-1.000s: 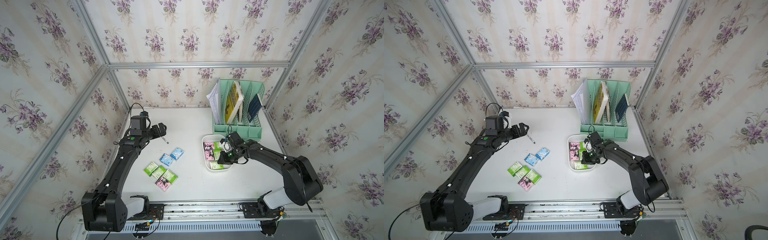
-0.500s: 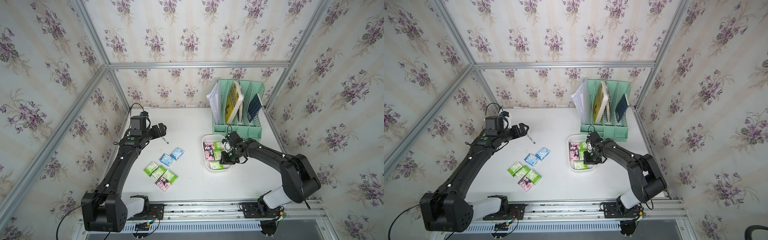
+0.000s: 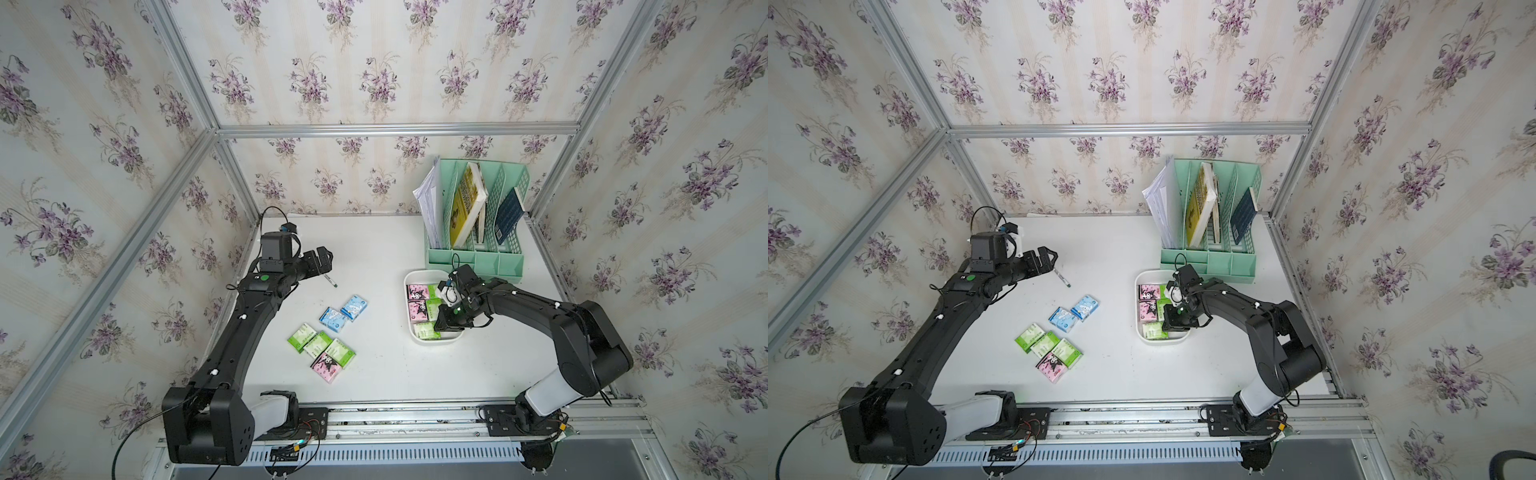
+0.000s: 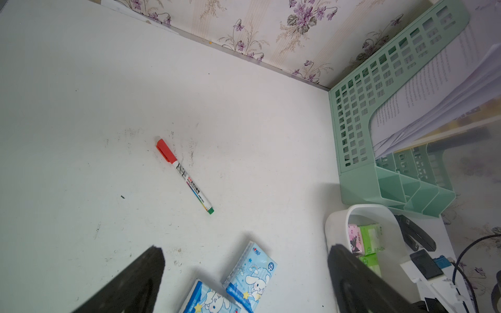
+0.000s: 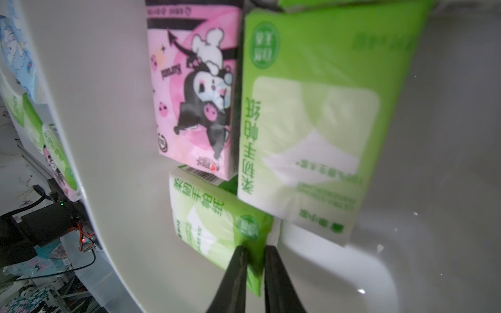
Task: Put the pocket tissues into the storage box
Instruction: Place the pocket tissues in the storage box, then pick up the pocket tissues from the center of the board.
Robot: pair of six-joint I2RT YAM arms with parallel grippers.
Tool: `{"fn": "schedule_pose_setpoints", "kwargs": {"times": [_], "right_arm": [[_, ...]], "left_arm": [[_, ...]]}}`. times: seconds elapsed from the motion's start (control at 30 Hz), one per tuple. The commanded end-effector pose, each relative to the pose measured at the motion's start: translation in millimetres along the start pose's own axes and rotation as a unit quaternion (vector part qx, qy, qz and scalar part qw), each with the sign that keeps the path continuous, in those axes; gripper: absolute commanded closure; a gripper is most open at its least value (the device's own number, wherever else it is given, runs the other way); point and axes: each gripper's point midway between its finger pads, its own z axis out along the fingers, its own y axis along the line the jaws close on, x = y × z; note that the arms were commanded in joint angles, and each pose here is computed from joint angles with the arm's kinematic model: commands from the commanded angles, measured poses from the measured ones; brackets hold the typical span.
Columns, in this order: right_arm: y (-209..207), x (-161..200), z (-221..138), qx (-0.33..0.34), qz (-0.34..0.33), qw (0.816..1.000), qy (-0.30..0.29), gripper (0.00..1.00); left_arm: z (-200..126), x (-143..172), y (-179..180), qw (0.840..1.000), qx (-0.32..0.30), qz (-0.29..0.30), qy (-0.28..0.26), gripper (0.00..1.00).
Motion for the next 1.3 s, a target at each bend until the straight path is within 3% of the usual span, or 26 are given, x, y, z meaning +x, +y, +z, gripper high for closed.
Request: {"fn": "schedule_pose_setpoints", "kwargs": {"times": [0.0, 0.13, 0.27, 0.57, 0.7, 0.77, 1.0, 1.27], "right_arm": [[15, -2, -1, -0.040, -0.018, 0.999, 0.000, 0.82], [16, -5, -9, -0.030, -0.035, 0.999, -0.010, 0.74], [22, -17, -26, -0.016, -0.055, 0.998, -0.030, 0.56], [52, -56, -52, 0.003, -0.128, 0.988, -0.090, 0.51], [118, -55, -35, -0.024, -0.232, 0.968, -0.094, 0.49], [143, -62, -27, -0.045, -0.253, 0.961, -0.103, 0.46], [180, -120, 19, -0.055, -0.229, 0.968, -0.086, 0.44], [187, -148, 61, -0.061, -0.221, 0.972, -0.058, 0.43]], "left_arm": [[2, -1, -1, 1.000, 0.003, -0.003, -0.001, 0.01], [1, -1, -1, 1.000, 0.003, -0.003, -0.003, 0.01], [0, -1, -1, 1.000, 0.002, -0.003, -0.004, 0.01], [-3, -6, 3, 1.000, -0.012, -0.018, -0.014, 0.01], [-1, -9, 6, 0.999, -0.018, -0.029, -0.014, 0.01], [1, -10, 5, 0.999, -0.007, -0.041, -0.012, 0.01], [0, -18, 4, 0.999, 0.013, -0.046, -0.005, 0.01], [-13, -15, 11, 0.998, 0.037, -0.057, -0.007, 0.01]]}}
